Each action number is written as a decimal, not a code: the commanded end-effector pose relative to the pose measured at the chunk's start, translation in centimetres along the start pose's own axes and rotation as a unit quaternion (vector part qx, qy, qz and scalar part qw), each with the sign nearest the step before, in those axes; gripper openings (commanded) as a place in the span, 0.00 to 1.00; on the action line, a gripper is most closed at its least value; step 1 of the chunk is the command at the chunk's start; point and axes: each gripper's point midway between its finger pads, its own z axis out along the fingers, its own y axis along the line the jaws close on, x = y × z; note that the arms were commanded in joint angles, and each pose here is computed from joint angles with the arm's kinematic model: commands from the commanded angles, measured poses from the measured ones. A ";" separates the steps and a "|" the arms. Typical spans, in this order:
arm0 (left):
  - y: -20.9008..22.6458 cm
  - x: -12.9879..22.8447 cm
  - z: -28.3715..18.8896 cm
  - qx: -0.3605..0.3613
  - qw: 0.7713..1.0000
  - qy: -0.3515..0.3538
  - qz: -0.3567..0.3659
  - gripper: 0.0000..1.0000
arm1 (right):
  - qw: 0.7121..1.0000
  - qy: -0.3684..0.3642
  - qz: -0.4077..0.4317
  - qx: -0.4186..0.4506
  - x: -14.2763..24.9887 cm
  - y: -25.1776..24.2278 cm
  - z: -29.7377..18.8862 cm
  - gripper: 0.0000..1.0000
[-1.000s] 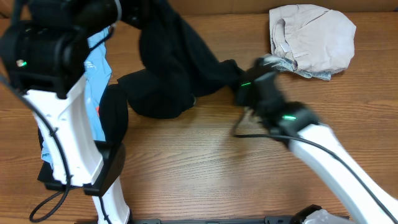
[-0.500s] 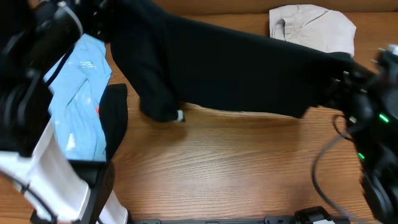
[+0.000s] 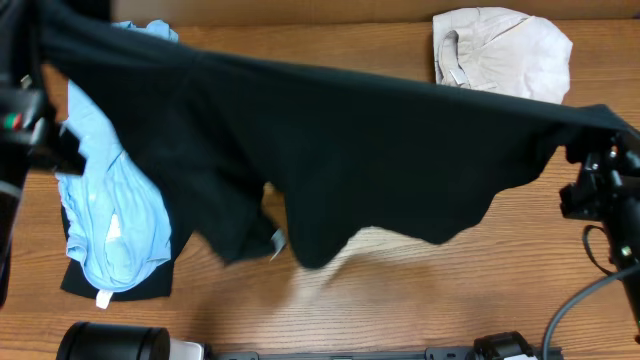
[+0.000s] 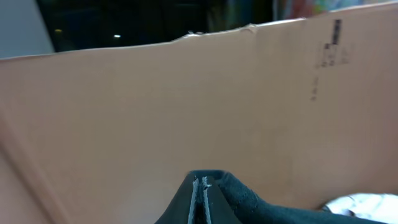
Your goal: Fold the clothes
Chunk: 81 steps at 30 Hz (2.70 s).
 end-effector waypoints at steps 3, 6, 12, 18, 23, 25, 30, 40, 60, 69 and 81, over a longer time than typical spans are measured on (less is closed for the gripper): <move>3.2 1.5 1.6 -0.094 0.995 0.032 0.001 0.04 | 0.997 -0.018 -0.001 0.077 -0.9 -2.7 -0.9 0.04; 2.2 3.8 5.0 -0.065 0.995 0.073 0.003 0.04 | 0.996 0.016 -0.010 0.087 0.6 -3.1 0.0 0.04; 0.3 12.2 12.9 -0.020 0.979 0.204 0.006 0.04 | 0.986 0.114 -0.034 0.116 4.7 -3.8 3.3 0.04; -1.1 21.2 18.1 0.007 0.945 0.326 0.006 0.04 | 0.960 0.233 -0.060 0.140 10.0 -4.2 8.6 0.04; -2.2 26.7 21.1 0.029 0.923 0.384 0.001 0.04 | 0.936 0.305 -0.076 0.157 14.3 -4.5 13.8 0.04; -2.7 28.4 22.0 0.039 0.916 0.400 -0.002 0.04 | 0.928 0.328 -0.078 0.156 16.1 -4.5 16.0 0.04; -3.3 32.0 23.6 0.044 0.901 0.432 -0.002 0.04 | 0.918 0.361 -0.075 0.145 19.5 -4.1 20.3 0.04; -3.3 32.3 24.1 0.044 0.902 0.430 -0.002 0.04 | 0.924 0.352 -0.061 0.133 19.7 -4.0 22.1 0.04; -6.6 20.0 17.7 0.149 0.941 0.304 -0.031 0.04 | 0.945 0.295 0.011 0.144 12.0 -7.9 10.4 0.04; -8.1 26.8 17.1 0.169 0.890 0.422 -0.031 0.04 | 0.924 0.363 0.011 0.122 15.6 -7.8 10.8 0.04; -14.6 40.2 20.5 0.217 0.797 0.563 -0.028 0.04 | 0.891 0.435 0.020 0.131 19.8 -8.9 13.7 0.04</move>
